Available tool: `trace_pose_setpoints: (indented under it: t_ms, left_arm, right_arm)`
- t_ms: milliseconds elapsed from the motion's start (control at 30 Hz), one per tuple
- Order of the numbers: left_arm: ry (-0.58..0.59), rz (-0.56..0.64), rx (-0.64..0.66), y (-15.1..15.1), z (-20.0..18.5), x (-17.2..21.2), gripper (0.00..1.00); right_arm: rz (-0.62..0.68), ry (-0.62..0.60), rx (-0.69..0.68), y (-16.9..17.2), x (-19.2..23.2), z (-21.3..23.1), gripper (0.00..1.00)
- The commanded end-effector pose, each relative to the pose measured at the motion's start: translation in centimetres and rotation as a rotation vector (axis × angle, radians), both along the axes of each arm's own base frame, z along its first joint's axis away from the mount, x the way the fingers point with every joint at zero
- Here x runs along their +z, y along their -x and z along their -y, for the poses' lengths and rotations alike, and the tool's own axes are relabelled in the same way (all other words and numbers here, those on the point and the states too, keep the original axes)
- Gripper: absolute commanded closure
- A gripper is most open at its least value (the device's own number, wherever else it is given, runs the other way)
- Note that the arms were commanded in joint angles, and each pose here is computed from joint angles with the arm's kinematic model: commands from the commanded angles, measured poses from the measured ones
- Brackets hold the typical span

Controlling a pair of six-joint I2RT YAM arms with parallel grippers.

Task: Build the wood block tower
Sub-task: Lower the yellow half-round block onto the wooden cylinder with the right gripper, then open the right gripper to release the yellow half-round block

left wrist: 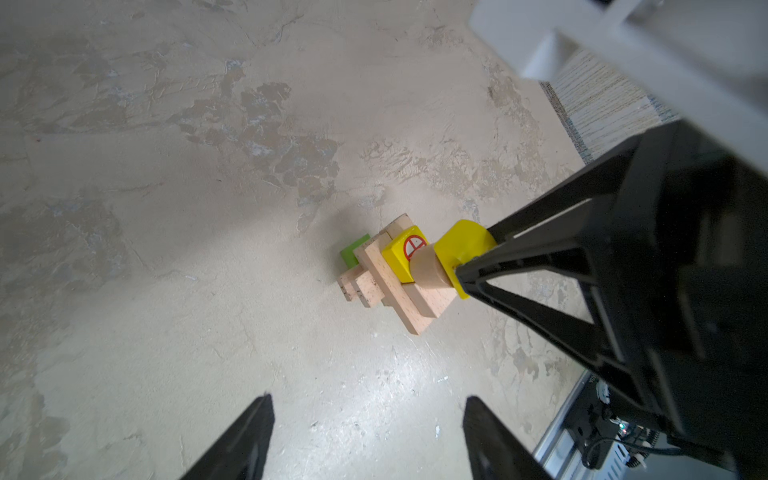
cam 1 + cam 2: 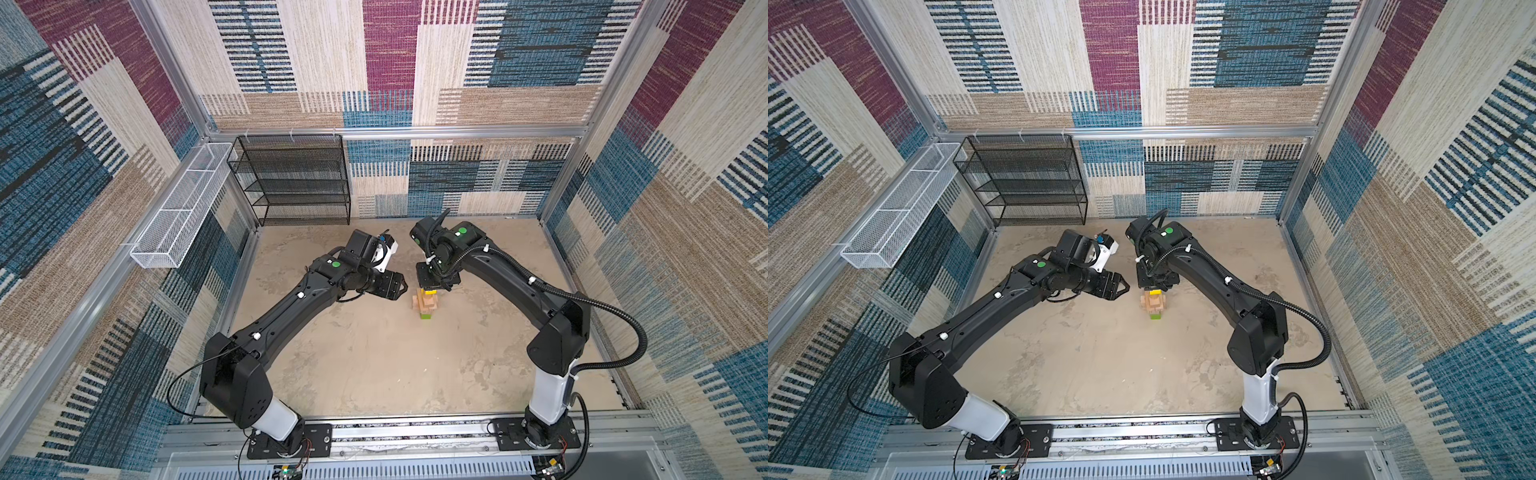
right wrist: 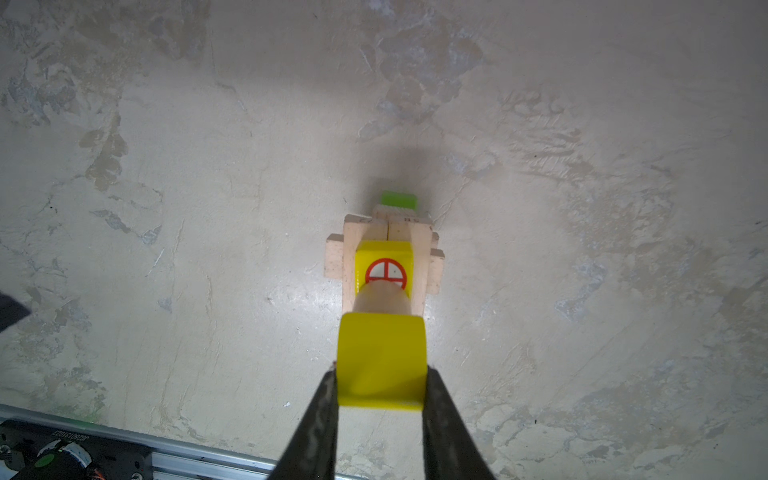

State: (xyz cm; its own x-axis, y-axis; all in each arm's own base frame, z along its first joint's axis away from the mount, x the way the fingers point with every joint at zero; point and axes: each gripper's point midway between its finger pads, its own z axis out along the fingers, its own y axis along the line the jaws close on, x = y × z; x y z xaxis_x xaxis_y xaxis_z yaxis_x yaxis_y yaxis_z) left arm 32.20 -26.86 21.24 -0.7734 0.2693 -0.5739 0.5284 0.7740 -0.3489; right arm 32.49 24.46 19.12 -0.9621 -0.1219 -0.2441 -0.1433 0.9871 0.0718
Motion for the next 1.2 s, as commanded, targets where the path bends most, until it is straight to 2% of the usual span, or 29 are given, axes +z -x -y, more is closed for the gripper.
trace_pose_setpoints:
  t_ms: [0,200,300,400,833,1033,1167]
  left_arm:
    - [0.013,-0.006,0.000,0.17,0.06,0.49,0.23]
    - [0.013,-0.006,0.000,0.20,0.05,0.50,0.23]
    - [0.013,-0.006,0.000,0.20,0.07,0.50,0.23]
    - [0.016,-0.005,0.001,0.22,0.06,0.60,0.23]
    - [0.014,-0.002,0.001,0.19,0.02,0.63,0.23]
    - [0.014,-0.003,0.001,0.20,0.02,0.63,0.23]
    - [0.016,-0.003,0.001,0.20,0.04,0.68,0.23]
  right_arm:
    - [0.011,0.007,-0.002,-0.18,0.15,0.12,0.92]
    - [0.003,0.012,-0.002,-0.12,-0.17,0.17,0.87]
    - [0.004,0.014,-0.004,-0.09,-0.19,0.22,0.78]
    - [0.002,0.017,-0.005,-0.07,-0.27,0.28,0.73]
    - [0.002,0.018,0.002,-0.30,-0.41,0.08,0.69]
    - [-0.001,0.020,0.001,-0.27,-0.49,0.10,0.54]
    - [-0.001,0.019,-0.001,-0.27,-0.47,0.09,0.51]
